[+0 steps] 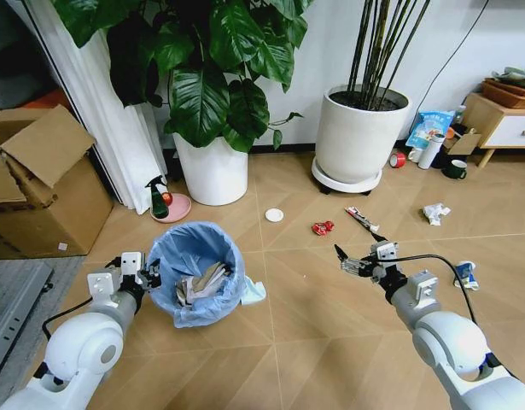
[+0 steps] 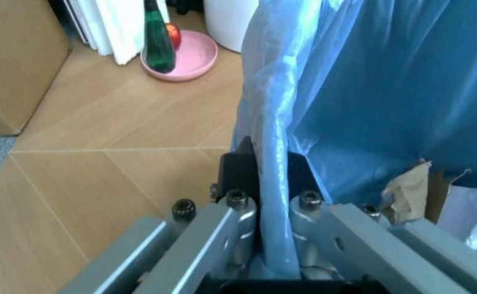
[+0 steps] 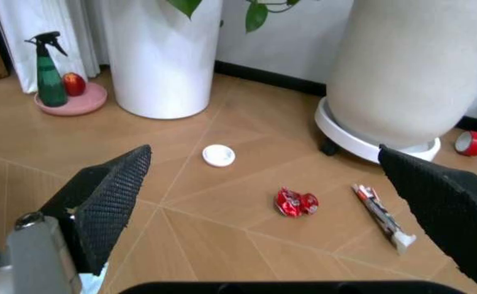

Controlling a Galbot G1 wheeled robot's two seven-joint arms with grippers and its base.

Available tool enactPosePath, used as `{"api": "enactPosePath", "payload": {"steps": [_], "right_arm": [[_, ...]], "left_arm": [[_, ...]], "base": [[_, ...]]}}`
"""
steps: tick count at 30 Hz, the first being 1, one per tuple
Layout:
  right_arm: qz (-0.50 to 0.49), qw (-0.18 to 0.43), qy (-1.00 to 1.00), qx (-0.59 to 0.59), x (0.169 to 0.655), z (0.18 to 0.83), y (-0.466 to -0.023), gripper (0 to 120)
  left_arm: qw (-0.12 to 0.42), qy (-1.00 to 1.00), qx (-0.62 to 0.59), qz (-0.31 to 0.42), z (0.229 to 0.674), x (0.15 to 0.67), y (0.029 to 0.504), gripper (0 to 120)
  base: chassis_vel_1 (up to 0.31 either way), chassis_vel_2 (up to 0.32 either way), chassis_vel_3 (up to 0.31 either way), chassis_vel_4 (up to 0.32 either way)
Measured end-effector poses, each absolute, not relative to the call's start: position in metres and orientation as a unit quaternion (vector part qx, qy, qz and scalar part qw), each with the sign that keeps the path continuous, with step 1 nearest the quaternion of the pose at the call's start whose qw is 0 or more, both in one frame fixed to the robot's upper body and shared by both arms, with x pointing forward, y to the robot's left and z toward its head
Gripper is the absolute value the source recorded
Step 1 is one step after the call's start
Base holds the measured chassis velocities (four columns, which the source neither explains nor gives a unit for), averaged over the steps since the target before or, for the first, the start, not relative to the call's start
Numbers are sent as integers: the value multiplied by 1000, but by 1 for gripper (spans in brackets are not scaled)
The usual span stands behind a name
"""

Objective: Pick up the trash bin and place the garbage on the floor into it.

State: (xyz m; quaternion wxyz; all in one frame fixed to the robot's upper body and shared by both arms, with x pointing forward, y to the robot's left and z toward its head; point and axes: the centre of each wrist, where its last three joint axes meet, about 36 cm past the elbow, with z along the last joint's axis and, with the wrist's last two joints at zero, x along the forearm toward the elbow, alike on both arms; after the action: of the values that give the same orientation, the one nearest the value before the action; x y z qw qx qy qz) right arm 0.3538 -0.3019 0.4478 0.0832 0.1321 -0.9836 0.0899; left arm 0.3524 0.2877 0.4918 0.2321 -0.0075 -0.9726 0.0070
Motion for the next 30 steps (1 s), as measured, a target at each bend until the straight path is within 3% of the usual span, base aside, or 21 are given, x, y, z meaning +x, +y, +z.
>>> {"api": "enactPosePath", "payload": {"steps": [30], "right_arm": [[93,95,-980,148,353,436,-295,100]], "left_arm": [[232,-973,-6,10,490,355,288,0]], "base": [[-60,122,61,-123]]}}
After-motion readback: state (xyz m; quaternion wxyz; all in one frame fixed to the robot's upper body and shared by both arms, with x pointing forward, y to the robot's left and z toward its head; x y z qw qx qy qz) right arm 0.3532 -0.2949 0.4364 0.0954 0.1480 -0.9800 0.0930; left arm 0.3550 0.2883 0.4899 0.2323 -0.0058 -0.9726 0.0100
